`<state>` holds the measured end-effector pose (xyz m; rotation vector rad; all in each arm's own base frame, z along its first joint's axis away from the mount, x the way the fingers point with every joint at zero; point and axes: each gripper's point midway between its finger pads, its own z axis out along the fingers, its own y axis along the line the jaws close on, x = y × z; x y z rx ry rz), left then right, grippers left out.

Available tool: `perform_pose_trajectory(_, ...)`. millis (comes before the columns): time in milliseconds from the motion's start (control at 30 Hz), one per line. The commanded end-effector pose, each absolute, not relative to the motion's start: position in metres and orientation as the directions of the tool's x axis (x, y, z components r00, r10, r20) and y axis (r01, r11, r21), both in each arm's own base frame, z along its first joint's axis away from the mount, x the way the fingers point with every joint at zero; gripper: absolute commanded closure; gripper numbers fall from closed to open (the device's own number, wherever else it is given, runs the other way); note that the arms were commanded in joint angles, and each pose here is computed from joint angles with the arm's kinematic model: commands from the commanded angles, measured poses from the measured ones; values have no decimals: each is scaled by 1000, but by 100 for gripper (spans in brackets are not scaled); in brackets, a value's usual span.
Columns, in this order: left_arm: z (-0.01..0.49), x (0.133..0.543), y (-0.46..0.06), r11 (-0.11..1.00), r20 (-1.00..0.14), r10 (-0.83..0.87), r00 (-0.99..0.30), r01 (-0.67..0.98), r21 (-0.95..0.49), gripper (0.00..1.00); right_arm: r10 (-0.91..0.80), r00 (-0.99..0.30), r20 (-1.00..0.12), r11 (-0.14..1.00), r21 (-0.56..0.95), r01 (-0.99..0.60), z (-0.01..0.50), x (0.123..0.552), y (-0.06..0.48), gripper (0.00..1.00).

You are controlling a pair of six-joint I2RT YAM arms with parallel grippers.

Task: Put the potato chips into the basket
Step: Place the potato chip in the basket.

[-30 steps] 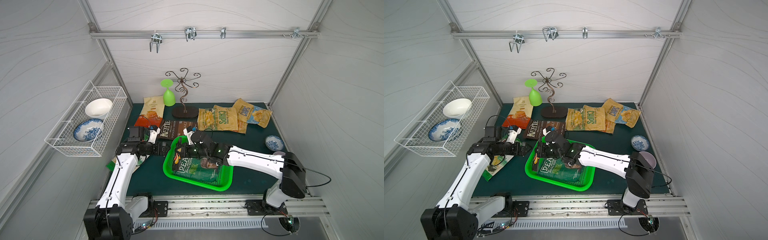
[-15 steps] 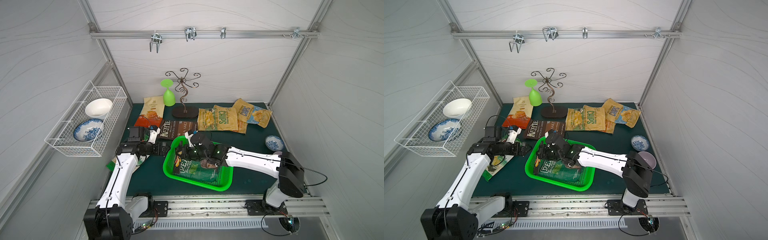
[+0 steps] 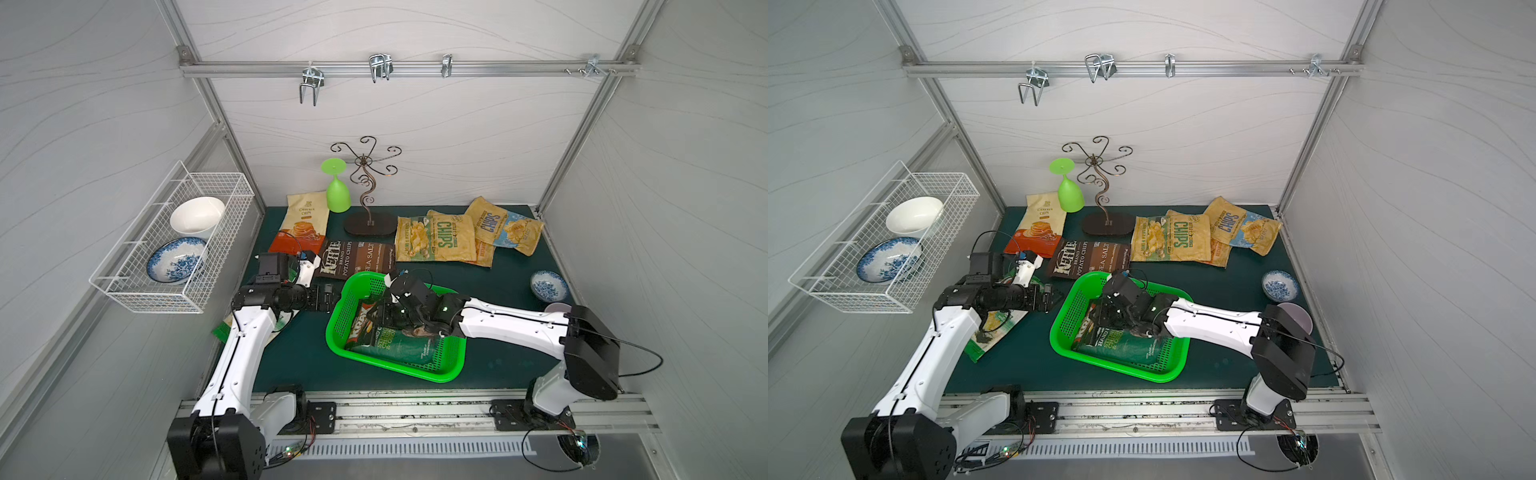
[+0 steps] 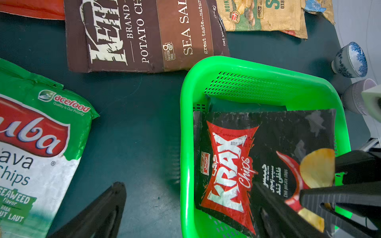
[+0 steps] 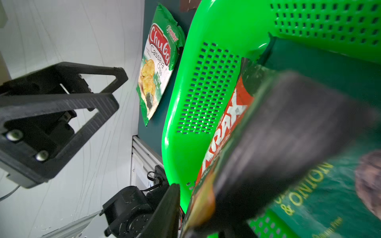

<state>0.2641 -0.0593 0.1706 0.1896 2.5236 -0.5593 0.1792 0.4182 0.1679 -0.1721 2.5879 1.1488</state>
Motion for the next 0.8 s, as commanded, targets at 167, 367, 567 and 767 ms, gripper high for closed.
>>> perform_pose_trajectory(167, 179, 270, -57, 907, -575, 17, -818, 255, -336, 1, 75, -856, -512, 798, 546, -256, 196, 199, 343, 52)
perform_pose_trajectory(367, 179, 270, -58, 906, -574, 18, -818, 257, -338, 1, 100, -818, -567, 835, 495, -241, 201, 202, 309, 52)
perform_pose_trajectory(567, 179, 270, -58, 905, -574, 18, -819, 258, -339, 1, 86, -805, -587, 844, 473, -254, 202, 205, 301, 52)
perform_pose_trajectory(767, 178, 269, -58, 905, -572, 18, -820, 256, -338, 1, 52, -840, -540, 829, 493, -265, 188, 209, 308, 52)
